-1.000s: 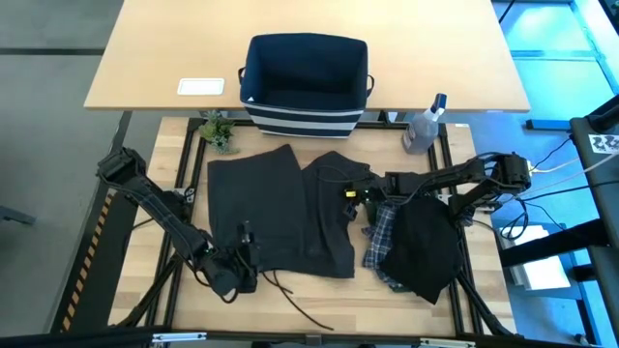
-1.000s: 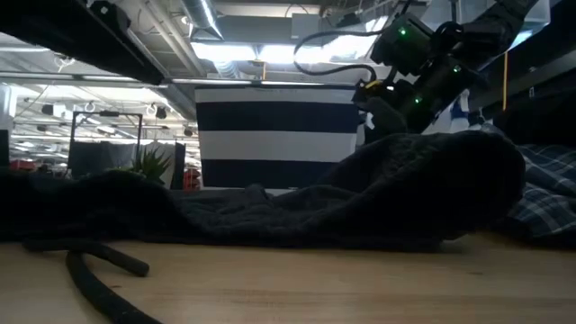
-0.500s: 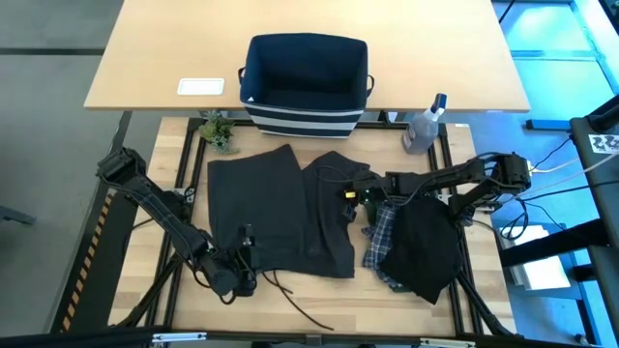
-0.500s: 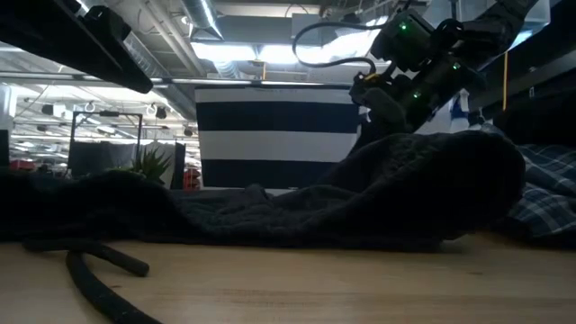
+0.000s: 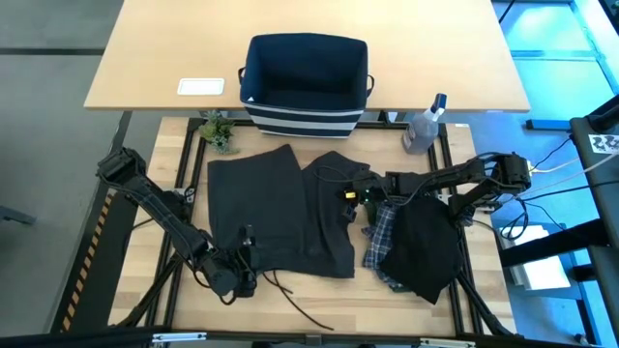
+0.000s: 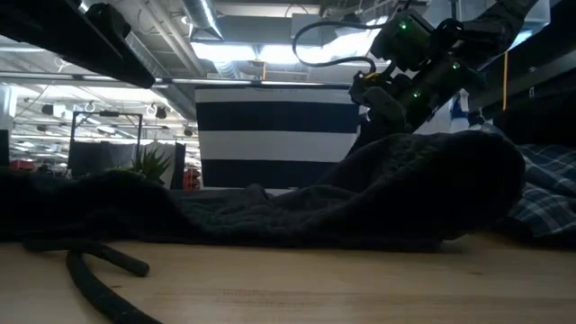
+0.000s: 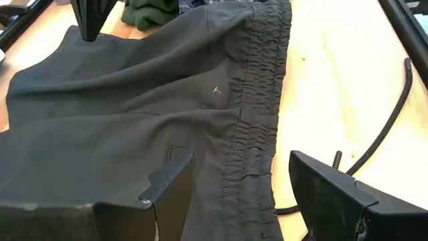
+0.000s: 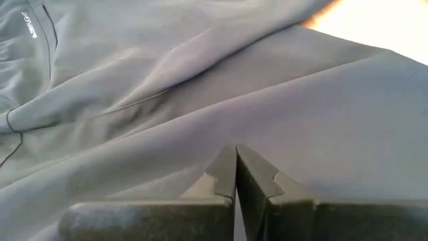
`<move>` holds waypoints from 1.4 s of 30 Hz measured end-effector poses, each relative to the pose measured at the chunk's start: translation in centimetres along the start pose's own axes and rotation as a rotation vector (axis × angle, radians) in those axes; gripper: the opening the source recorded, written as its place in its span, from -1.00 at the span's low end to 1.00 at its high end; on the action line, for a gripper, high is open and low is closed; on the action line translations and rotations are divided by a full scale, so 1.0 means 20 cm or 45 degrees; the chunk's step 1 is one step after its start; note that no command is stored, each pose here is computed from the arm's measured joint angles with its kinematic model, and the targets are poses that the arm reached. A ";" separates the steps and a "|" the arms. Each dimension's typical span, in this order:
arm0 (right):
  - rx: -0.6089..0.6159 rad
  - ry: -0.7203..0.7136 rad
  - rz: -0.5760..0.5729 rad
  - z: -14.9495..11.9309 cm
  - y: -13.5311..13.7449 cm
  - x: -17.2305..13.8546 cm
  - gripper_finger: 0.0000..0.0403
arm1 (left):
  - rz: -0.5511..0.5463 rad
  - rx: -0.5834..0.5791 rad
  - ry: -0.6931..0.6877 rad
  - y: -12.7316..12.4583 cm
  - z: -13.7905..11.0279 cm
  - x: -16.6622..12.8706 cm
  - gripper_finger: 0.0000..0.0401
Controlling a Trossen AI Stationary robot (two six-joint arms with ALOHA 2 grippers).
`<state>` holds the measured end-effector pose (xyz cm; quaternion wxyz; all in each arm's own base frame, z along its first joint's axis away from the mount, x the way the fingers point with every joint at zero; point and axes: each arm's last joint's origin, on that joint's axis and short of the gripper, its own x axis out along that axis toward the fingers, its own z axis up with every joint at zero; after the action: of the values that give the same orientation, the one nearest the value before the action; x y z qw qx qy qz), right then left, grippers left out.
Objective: Fold Laundry from Bin
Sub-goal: Fold the black shorts
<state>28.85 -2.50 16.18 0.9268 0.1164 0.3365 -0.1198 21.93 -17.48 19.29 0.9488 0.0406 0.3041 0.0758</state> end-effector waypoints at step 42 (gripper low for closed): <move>-0.070 0.170 -0.269 -0.04 -0.04 -0.02 -0.96 | -0.277 -0.221 0.163 0.05 -0.11 0.61 0.16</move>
<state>27.90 -2.96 15.66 0.8873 0.0625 0.4111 -0.1992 30.38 -14.35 10.62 0.9300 -0.0798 0.3588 0.0011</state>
